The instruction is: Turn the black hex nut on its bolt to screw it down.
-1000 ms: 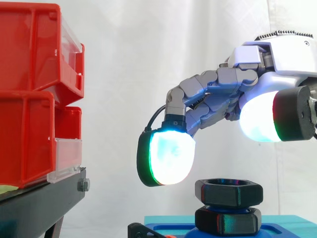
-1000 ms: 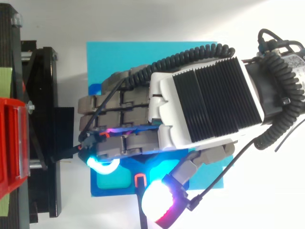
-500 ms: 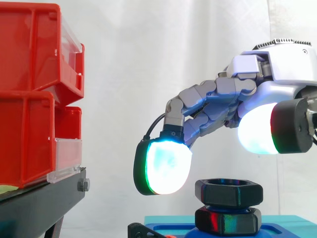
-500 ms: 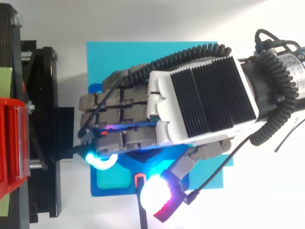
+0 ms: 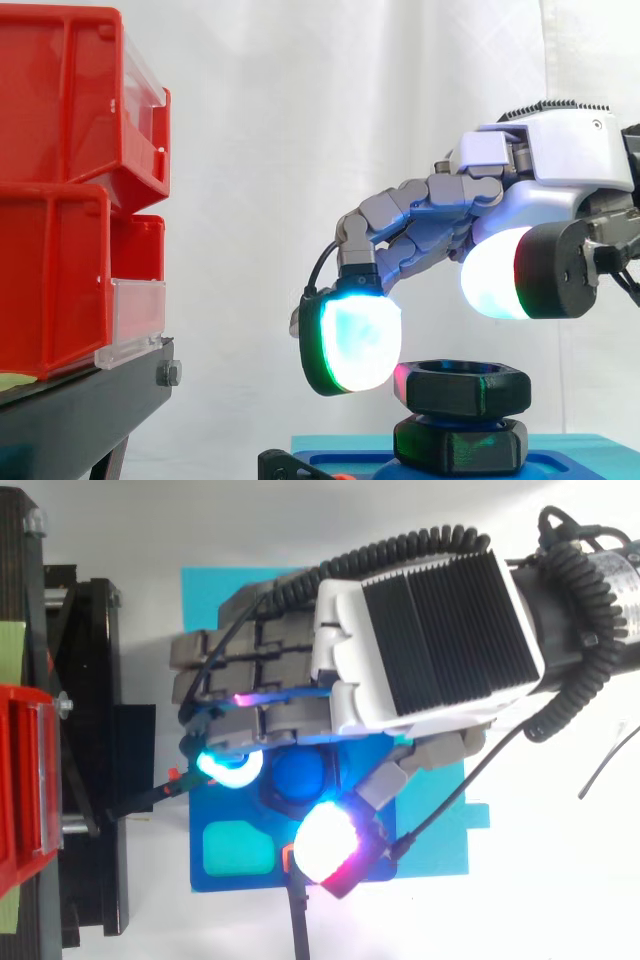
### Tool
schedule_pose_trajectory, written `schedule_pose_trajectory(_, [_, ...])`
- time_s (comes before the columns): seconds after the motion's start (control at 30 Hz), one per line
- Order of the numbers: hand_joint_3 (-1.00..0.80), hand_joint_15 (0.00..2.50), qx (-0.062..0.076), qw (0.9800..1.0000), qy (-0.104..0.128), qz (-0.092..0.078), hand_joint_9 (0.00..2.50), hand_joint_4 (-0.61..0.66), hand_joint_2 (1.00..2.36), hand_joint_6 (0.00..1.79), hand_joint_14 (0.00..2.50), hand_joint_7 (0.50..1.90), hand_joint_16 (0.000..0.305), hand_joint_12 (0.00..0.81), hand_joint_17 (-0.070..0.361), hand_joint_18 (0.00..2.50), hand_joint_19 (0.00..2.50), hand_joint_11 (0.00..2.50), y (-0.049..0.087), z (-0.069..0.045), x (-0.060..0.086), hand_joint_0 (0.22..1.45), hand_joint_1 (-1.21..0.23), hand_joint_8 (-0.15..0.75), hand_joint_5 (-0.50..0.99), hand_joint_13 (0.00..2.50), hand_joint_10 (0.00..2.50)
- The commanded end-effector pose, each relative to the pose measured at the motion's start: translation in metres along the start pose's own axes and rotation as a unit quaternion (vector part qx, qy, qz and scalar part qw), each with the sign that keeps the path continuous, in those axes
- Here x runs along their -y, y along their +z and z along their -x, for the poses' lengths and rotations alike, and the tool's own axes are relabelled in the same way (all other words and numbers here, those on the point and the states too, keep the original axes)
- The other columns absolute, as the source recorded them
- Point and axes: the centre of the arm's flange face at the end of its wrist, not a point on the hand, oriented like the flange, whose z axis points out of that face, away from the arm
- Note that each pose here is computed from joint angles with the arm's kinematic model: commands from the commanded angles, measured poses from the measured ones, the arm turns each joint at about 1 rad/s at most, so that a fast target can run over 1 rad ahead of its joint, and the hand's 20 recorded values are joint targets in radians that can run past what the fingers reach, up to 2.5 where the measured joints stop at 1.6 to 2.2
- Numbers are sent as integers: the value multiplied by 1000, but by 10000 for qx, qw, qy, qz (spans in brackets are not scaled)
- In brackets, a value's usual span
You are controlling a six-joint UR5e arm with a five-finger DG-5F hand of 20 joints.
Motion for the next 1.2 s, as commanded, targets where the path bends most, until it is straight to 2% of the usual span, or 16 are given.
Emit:
schedule_pose_trajectory(0.0, [-500, 0, -17, 10000, -32, -6, 512, 240, 1000, 504, 1, 1141, 54, 353, 122, 384, 573, 0, -3, 1, 5, 471, -346, 284, -29, 445, 0])
schedule_pose_trajectory(0.4, [-500, 0, -41, 10000, -29, 27, 536, 215, 1000, 502, 1, 1308, 54, 352, 120, 392, 579, 0, -14, 5, 24, 474, -346, 292, -8, 454, 0])
schedule_pose_trajectory(0.57, [-500, 0, -44, 10000, -33, 66, 558, 225, 1000, 502, 2, 1311, 53, 352, 120, 392, 581, 0, -19, 8, 33, 475, -343, 295, -6, 454, 0])
schedule_pose_trajectory(0.73, [-500, 0, -4, 9999, -54, 140, 555, 253, 1000, 504, 0, 1156, 54, 352, 121, 396, 577, 0, -24, 12, 42, 473, -338, 297, -28, 459, 0])
schedule_pose_trajectory(0.9, [-500, 0, 72, 9997, -87, 223, 543, 293, 1000, 503, 1, 956, 54, 355, 122, 396, 585, 0, -20, 13, 37, 472, -335, 291, -59, 463, 0])
schedule_pose_trajectory(0.93, [-500, 0, 105, 9996, -108, 239, 543, 297, 1000, 504, 0, 938, 54, 356, 122, 397, 577, 0, -19, 13, 36, 472, -335, 291, -61, 464, 0])
schedule_pose_trajectory(1.03, [-500, 0, 325, 9987, -182, 344, 538, 272, 1000, 503, 0, 870, 55, 356, 123, 405, 575, 0, -11, 17, 30, 471, -335, 286, -70, 467, 0])
schedule_pose_trajectory(1.1, [-500, 0, 367, 9985, -197, 355, 536, 260, 1000, 503, 1, 841, 55, 355, 123, 407, 576, 0, -10, 18, 30, 471, -335, 282, -73, 468, 0])
schedule_pose_trajectory(1.13, [-500, 0, 443, 9979, -232, 413, 538, 258, 1000, 503, 1, 838, 55, 355, 123, 407, 576, 0, -6, 18, 25, 471, -335, 283, -73, 467, 0])
schedule_pose_trajectory(1.17, [-500, 0, 455, 9978, -236, 424, 537, 251, 1000, 503, 1, 830, 55, 355, 123, 408, 583, 0, -5, 18, 23, 472, -332, 284, -74, 467, 0])
